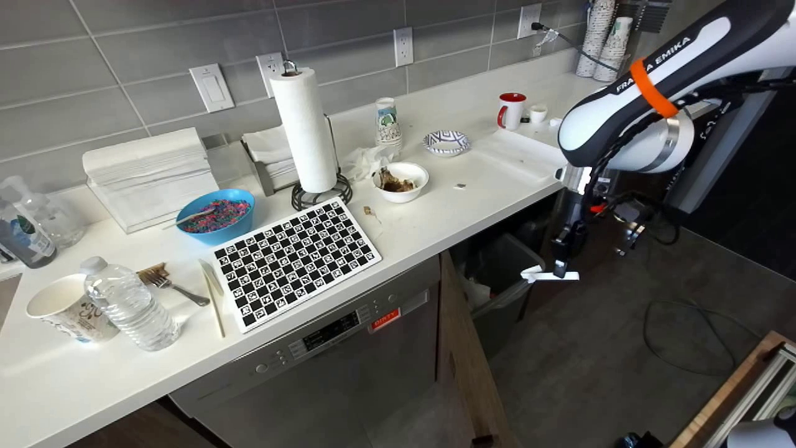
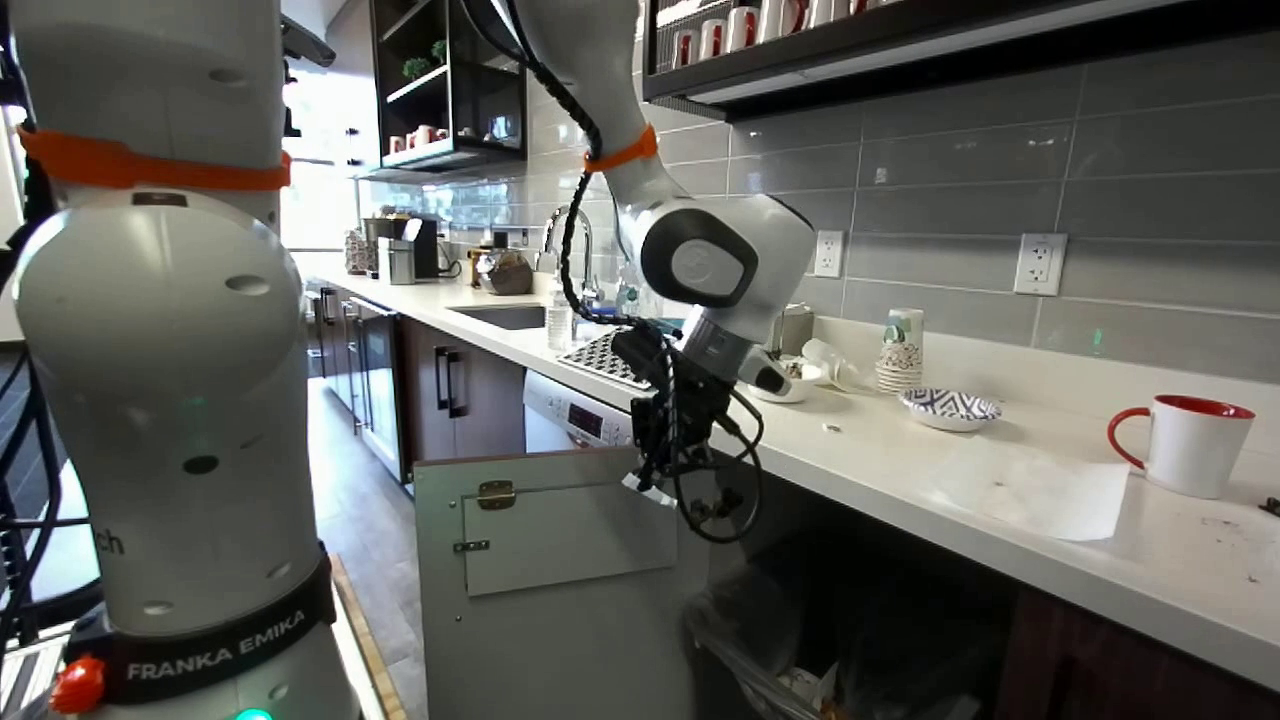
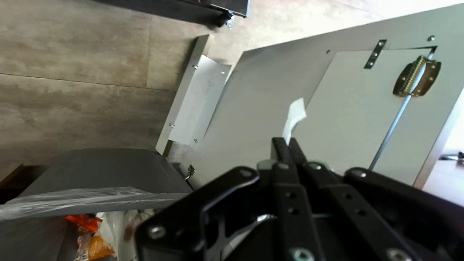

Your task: Put the white wrapper in the bin

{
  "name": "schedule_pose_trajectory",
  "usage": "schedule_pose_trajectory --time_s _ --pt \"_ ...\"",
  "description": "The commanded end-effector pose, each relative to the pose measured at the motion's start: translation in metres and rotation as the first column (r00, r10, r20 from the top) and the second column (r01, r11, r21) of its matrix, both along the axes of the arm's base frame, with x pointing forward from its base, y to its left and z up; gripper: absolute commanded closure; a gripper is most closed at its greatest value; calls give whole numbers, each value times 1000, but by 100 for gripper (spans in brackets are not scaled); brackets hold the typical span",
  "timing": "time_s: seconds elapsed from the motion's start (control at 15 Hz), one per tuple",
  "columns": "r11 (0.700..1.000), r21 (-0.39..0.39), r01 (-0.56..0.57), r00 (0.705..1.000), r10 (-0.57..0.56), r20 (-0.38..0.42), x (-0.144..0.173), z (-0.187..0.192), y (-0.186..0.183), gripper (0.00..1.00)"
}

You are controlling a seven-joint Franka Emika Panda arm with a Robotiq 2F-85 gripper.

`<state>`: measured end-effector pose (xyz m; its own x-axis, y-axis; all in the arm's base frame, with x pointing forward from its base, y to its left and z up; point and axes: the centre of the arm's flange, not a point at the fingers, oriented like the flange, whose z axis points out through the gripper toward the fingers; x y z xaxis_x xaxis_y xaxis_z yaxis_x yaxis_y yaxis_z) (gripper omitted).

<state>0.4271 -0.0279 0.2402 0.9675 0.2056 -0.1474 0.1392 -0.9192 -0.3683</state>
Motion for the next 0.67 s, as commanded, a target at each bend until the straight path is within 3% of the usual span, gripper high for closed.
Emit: schedule_pose_trajectory --time_s 0.0,0.2,0.47,0.53,0.6 --pt "982 132 133 987 -143 70 -10 -54 -4 100" --pt "945 146 292 939 -312 143 -13 -85 -16 100" --pt "859 160 486 828 -511 231 -11 -116 -22 100" --pt "893 132 430 875 -448 184 -11 -74 -34 100" --pt "892 132 433 872 -452 188 -11 -77 -34 99"
